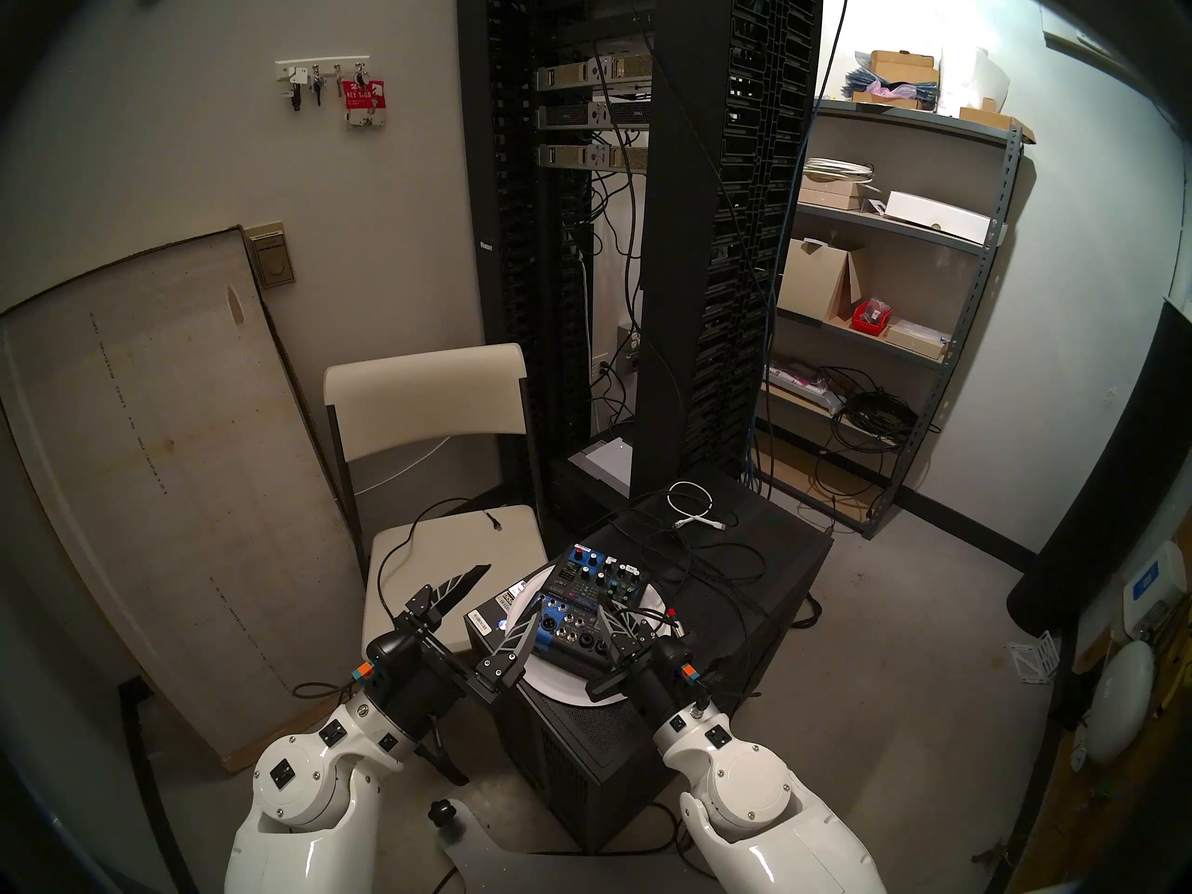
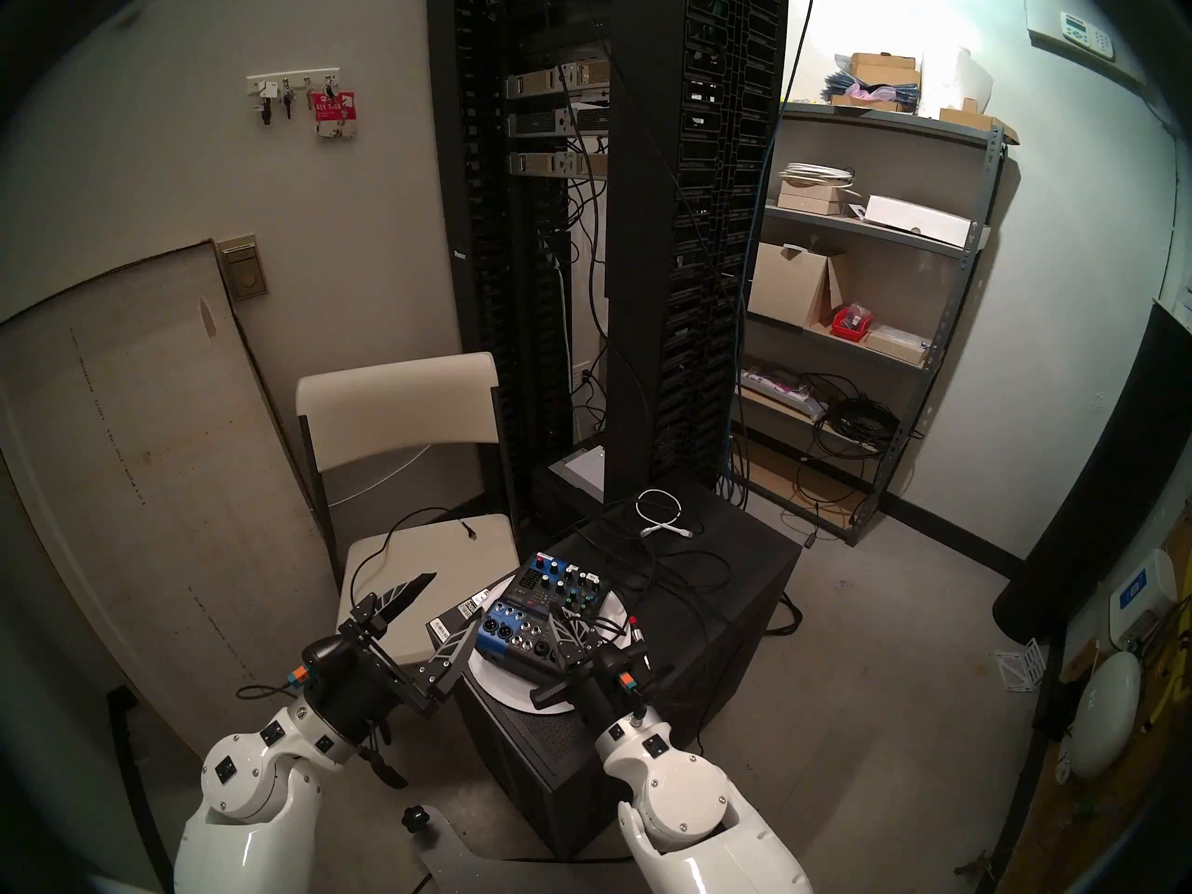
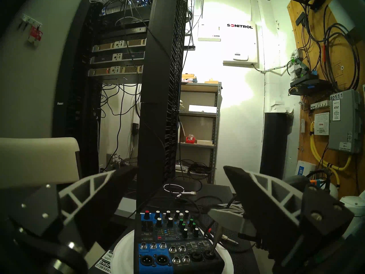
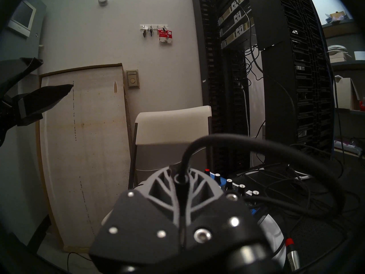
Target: Insert aux cable
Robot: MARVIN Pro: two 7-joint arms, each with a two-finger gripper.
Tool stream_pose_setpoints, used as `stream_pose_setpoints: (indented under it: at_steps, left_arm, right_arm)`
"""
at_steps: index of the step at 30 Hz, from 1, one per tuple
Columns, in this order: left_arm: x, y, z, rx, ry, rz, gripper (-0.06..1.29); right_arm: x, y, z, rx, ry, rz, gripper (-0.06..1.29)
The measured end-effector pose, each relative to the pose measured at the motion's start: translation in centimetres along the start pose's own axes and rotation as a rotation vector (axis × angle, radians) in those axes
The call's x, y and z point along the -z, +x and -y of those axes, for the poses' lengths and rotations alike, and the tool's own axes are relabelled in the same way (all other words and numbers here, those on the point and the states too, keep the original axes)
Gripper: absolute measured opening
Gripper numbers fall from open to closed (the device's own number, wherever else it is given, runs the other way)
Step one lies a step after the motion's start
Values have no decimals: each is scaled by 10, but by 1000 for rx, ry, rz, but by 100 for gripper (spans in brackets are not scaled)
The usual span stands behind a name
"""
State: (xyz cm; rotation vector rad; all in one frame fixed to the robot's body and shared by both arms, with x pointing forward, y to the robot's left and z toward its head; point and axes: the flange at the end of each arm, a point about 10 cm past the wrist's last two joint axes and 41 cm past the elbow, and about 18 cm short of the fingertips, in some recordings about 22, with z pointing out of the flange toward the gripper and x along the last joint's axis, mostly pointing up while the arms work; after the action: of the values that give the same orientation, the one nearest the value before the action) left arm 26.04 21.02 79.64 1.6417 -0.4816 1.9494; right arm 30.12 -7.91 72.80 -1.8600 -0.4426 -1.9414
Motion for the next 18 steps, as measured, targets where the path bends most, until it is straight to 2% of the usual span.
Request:
stream_pose_setpoints:
  at_steps: [18]
  left_arm:
    - [2, 0, 0, 1, 0, 3, 123]
  right_arm:
    - [-1, 0, -6, -29, -26, -4, 1]
